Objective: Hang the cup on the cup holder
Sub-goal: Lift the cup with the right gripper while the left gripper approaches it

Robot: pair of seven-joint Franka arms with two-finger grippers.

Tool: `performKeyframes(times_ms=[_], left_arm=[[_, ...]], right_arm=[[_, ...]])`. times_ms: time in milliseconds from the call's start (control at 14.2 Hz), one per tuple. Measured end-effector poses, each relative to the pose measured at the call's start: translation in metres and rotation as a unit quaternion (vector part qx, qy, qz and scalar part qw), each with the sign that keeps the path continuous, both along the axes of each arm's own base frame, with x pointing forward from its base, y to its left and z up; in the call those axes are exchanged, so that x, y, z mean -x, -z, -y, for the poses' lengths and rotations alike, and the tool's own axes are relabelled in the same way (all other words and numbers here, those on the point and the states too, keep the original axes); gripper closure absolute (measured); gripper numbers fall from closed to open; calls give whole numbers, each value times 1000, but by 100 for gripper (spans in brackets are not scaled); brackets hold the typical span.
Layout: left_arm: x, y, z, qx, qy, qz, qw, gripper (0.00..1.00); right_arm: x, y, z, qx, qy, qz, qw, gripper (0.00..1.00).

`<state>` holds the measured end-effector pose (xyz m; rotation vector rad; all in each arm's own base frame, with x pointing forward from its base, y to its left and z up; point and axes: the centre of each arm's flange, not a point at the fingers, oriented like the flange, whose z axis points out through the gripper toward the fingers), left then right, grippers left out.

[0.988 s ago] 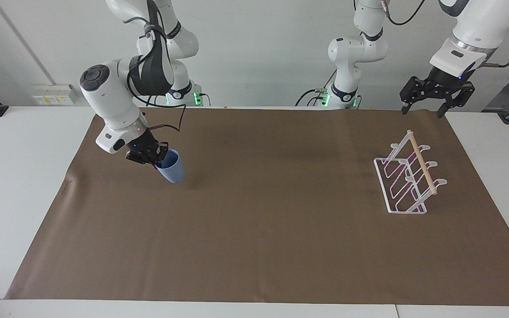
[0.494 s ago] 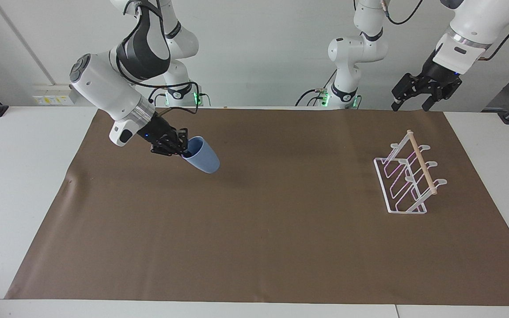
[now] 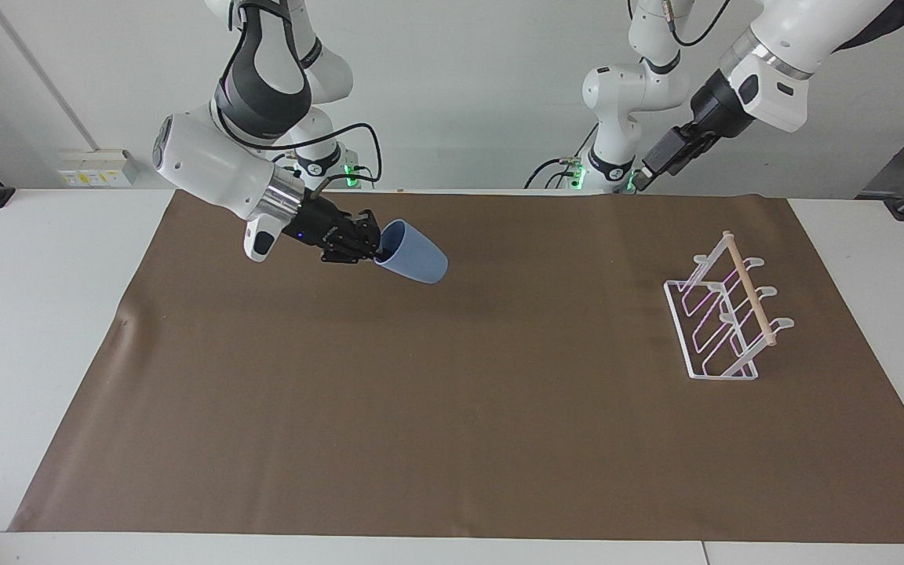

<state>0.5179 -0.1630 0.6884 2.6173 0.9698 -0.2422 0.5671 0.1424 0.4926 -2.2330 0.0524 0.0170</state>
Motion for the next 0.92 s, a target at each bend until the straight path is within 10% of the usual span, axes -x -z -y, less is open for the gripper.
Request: performKeyframes(times_ms=[917], left_arm=[[0,14,122,61,-330,-135,932,0]], right_arm=[[32,-13,-84,-288,30,-13,957,96]])
